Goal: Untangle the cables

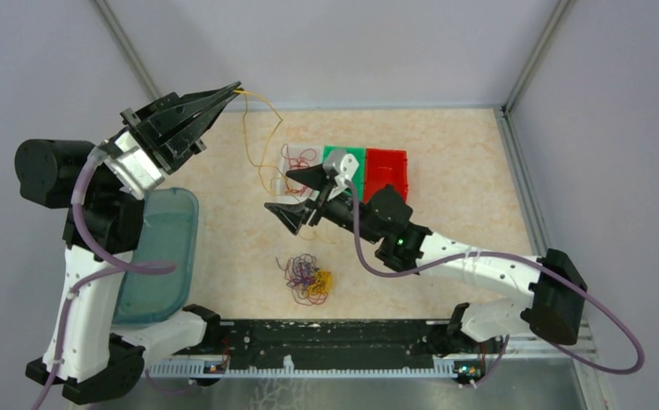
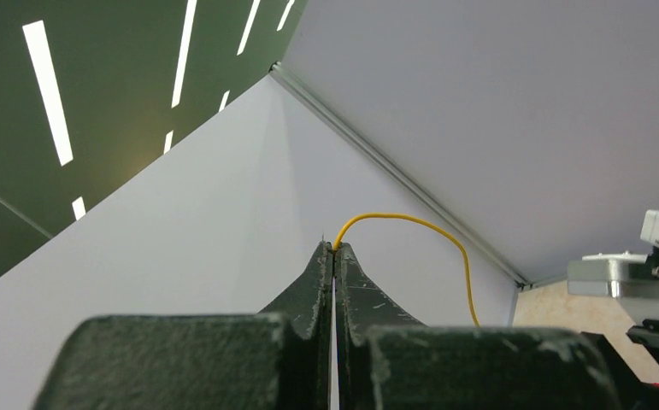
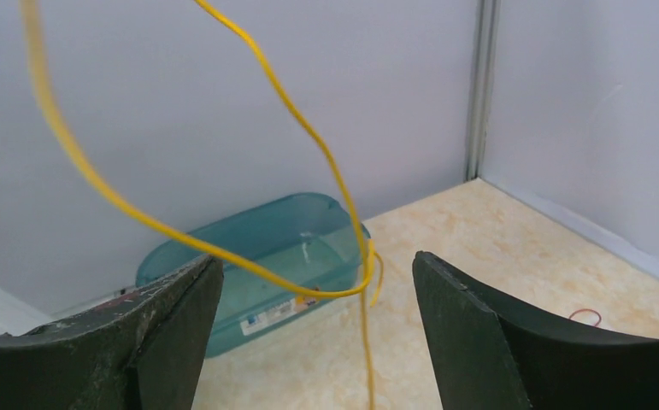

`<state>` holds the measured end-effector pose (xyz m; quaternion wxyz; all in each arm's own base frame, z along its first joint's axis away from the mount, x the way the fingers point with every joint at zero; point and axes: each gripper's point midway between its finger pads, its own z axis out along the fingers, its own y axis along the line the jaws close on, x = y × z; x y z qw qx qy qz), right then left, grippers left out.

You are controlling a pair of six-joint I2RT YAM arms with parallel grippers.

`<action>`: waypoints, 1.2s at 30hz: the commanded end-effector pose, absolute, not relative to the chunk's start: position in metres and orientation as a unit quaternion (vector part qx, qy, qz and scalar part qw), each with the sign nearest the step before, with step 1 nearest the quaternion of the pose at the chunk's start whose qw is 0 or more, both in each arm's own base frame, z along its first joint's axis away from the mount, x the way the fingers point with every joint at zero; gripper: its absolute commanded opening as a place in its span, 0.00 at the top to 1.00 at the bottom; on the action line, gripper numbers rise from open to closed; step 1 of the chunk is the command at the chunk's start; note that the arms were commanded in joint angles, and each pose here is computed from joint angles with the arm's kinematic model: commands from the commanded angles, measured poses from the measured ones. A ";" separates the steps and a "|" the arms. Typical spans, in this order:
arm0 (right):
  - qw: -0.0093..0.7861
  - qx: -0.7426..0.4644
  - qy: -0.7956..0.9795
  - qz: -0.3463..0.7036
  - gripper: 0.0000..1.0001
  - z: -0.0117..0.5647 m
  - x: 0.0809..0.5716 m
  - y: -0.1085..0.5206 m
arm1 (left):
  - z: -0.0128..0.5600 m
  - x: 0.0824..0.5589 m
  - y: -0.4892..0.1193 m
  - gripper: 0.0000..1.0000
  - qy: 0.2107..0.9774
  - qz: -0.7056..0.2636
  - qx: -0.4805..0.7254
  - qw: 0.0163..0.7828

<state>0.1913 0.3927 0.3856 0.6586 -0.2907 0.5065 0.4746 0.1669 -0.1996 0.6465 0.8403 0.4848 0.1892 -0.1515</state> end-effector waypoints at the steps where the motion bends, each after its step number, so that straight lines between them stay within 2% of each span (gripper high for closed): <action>1: 0.683 -0.289 0.505 0.442 0.21 0.396 0.210 0.398 | 0.648 0.155 -0.201 1.00 0.175 -0.167 0.492 0.836; 5: 0.698 -0.283 0.507 0.420 0.32 0.397 0.222 0.401 | 0.647 0.154 -0.202 1.00 0.178 -0.174 0.491 0.835; 11: 0.712 -0.263 0.492 0.426 0.81 0.411 0.227 0.391 | 0.640 0.154 -0.202 1.00 0.187 -0.182 0.489 0.832; 14: 0.716 -0.243 0.492 0.431 0.98 0.416 0.231 0.377 | 0.630 0.157 -0.202 1.00 0.199 -0.185 0.487 0.830; 17: 0.722 -0.214 0.498 0.430 1.00 0.422 0.242 0.354 | 0.611 0.166 -0.203 1.00 0.227 -0.196 0.483 0.823; 22: 0.727 -0.153 0.539 0.396 1.00 0.418 0.273 0.313 | 0.542 0.197 -0.210 0.83 0.319 -0.206 0.493 0.783; 24: 0.726 -0.129 0.558 0.381 1.00 0.416 0.287 0.297 | 0.501 0.208 -0.215 0.68 0.364 -0.212 0.517 0.745; 28: 0.721 -0.090 0.604 0.327 1.00 0.405 0.316 0.267 | 0.431 0.217 -0.218 0.44 0.442 -0.228 0.554 0.668; 29: 0.719 -0.084 0.615 0.313 1.00 0.401 0.323 0.260 | 0.420 0.218 -0.218 0.35 0.452 -0.228 0.559 0.656; 34: 0.717 -0.058 0.643 0.264 1.00 0.383 0.353 0.236 | 0.383 0.217 -0.210 0.15 0.488 -0.215 0.569 0.626; 36: 0.719 -0.045 0.648 0.246 1.00 0.378 0.364 0.226 | 0.371 0.217 -0.206 0.10 0.505 -0.212 0.571 0.611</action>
